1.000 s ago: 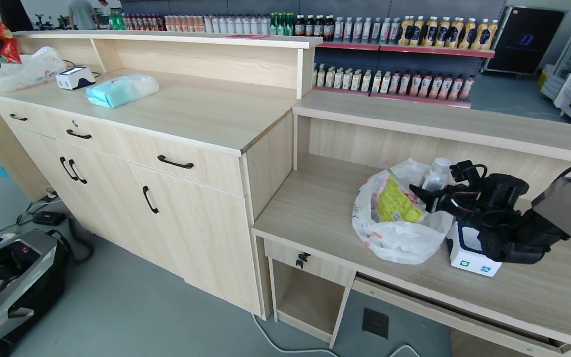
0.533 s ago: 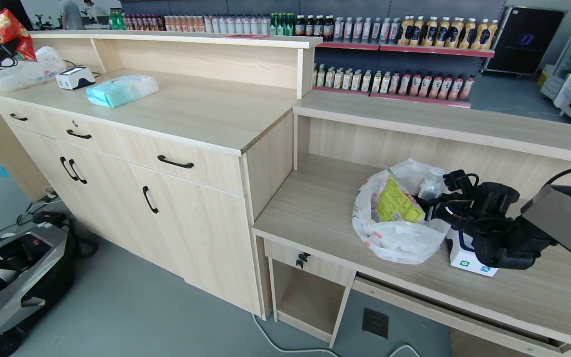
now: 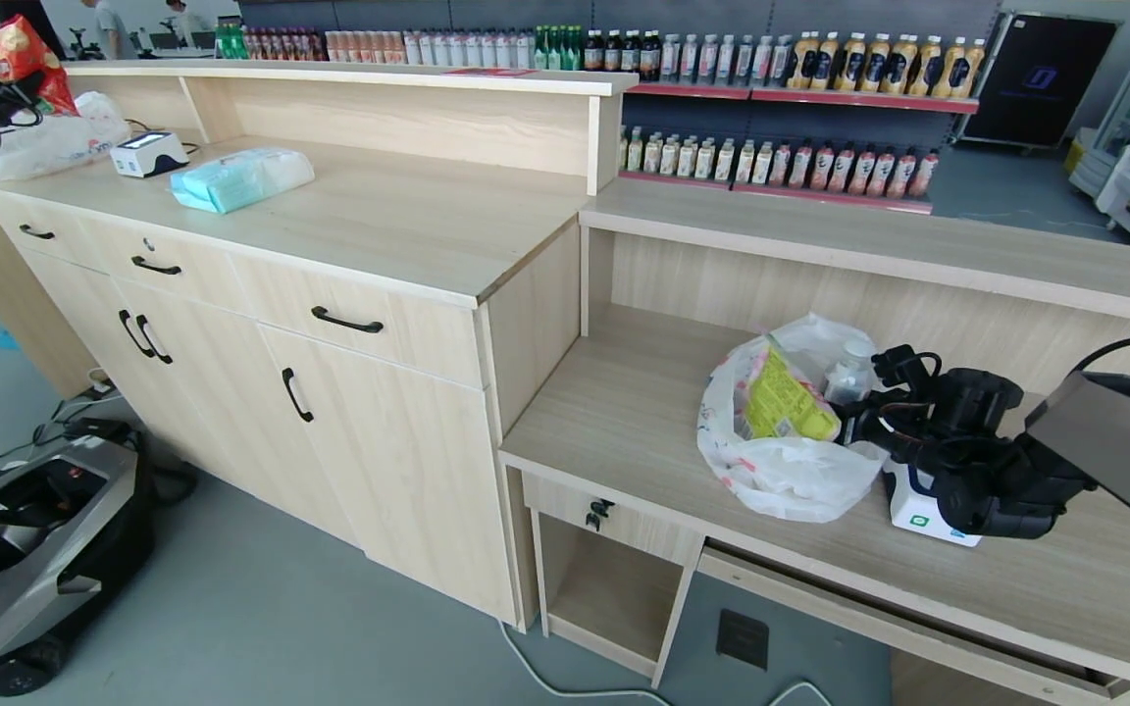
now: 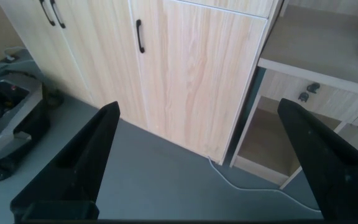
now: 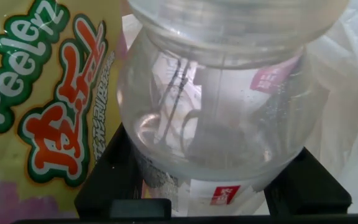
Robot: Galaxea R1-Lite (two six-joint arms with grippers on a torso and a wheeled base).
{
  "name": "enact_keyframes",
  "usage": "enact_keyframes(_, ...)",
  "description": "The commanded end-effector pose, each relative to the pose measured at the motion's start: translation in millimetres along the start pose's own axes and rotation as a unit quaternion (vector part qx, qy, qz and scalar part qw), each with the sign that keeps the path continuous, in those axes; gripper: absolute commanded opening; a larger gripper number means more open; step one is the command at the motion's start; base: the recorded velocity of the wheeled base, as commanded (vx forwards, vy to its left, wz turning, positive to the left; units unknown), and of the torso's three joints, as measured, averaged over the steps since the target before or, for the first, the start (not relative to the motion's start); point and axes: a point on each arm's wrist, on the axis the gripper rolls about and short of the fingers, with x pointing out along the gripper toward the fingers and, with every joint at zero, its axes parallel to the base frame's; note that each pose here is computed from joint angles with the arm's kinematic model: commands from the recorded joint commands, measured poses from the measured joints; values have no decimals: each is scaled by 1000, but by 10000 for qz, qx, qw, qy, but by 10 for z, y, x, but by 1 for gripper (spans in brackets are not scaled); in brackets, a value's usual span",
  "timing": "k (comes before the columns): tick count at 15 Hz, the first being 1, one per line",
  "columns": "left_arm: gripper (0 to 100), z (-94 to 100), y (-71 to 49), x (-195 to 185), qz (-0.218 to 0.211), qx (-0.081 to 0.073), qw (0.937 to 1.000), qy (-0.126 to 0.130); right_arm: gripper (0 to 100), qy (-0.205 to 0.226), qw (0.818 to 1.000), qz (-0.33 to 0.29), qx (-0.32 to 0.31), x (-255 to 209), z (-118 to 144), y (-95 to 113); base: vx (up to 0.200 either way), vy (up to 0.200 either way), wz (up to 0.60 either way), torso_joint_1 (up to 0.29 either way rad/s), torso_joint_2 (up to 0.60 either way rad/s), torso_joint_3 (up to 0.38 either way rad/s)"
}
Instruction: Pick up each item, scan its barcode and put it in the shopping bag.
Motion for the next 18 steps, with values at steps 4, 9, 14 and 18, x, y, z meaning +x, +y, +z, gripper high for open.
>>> enact_keyframes(4,100,0,0,0,5,-3,10000,-2,100,13,10000,4,-3,-4,-11,3,0,0,0,0,0,0)
enact_keyframes(9,100,0,0,0,5,-3,10000,-2,100,-84,10000,-33,-35,-65,202,-26,0,0,0,0,0,0)
enact_keyframes(14,100,0,0,0,5,-3,10000,-2,100,-577,9972,-332,-354,-533,1395,-154,0,0,0,0,0,0)
enact_keyframes(18,100,0,0,0,5,-3,10000,-2,100,-594,9912,-427,-1107,-1524,2192,54,0,0,-150,1,1,1)
